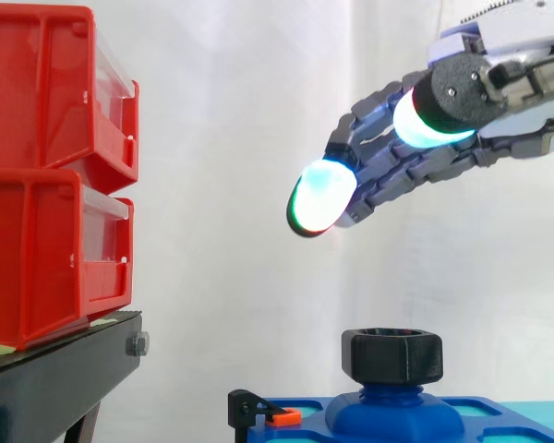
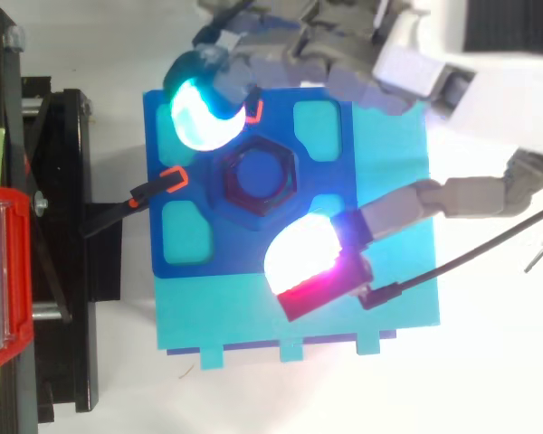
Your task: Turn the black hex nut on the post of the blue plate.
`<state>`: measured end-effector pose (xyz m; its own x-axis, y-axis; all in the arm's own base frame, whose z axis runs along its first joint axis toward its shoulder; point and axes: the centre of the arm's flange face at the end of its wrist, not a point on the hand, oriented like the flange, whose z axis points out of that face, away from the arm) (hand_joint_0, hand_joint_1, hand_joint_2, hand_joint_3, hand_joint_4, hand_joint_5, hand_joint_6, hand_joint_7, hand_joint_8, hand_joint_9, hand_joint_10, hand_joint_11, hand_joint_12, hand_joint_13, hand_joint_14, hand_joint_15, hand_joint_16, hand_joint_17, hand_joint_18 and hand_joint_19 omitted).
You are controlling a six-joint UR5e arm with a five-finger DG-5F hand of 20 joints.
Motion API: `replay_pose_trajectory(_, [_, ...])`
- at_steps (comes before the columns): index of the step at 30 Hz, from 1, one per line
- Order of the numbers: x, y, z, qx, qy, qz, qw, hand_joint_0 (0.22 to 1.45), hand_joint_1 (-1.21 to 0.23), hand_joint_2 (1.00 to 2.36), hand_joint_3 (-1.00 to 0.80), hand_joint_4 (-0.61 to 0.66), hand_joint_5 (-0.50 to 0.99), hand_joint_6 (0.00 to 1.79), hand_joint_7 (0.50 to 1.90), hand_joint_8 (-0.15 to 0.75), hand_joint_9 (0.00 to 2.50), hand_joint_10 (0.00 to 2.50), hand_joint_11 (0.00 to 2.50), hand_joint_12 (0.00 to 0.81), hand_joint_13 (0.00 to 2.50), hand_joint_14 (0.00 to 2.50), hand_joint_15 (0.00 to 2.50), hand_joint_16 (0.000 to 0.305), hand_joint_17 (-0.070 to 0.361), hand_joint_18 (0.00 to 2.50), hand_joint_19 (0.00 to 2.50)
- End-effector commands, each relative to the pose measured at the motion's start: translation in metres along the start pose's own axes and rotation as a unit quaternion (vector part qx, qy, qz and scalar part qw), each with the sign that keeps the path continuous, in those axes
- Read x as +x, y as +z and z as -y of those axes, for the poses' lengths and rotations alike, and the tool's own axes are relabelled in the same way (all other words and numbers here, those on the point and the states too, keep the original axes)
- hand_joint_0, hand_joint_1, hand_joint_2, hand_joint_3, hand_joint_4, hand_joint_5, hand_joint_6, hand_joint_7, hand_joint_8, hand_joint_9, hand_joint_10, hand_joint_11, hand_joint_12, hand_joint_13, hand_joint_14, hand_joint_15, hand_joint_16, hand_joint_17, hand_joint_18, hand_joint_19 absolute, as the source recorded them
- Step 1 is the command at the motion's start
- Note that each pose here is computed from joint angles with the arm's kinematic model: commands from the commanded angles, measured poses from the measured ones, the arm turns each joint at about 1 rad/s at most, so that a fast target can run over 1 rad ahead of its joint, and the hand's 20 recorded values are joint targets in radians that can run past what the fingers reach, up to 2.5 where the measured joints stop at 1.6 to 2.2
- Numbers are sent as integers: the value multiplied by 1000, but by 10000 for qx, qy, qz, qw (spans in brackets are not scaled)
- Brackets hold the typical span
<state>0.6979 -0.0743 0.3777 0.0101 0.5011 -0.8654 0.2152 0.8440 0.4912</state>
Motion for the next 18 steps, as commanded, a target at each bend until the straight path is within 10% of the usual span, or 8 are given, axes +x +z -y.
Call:
replay_pose_trajectory(1, [14, 7, -1, -66, -56, -53, 9999, 413, -522, 1000, -500, 149, -242, 502, 753, 250, 220, 0, 0, 397, 206, 0, 0, 71, 159, 78, 64])
replay_pose_trajectory(18, [55, 31, -10, -210, -357, -279, 9988, 424, -504, 1000, -500, 147, -241, 502, 752, 249, 223, 0, 0, 393, 208, 0, 0, 70, 157, 89, 70])
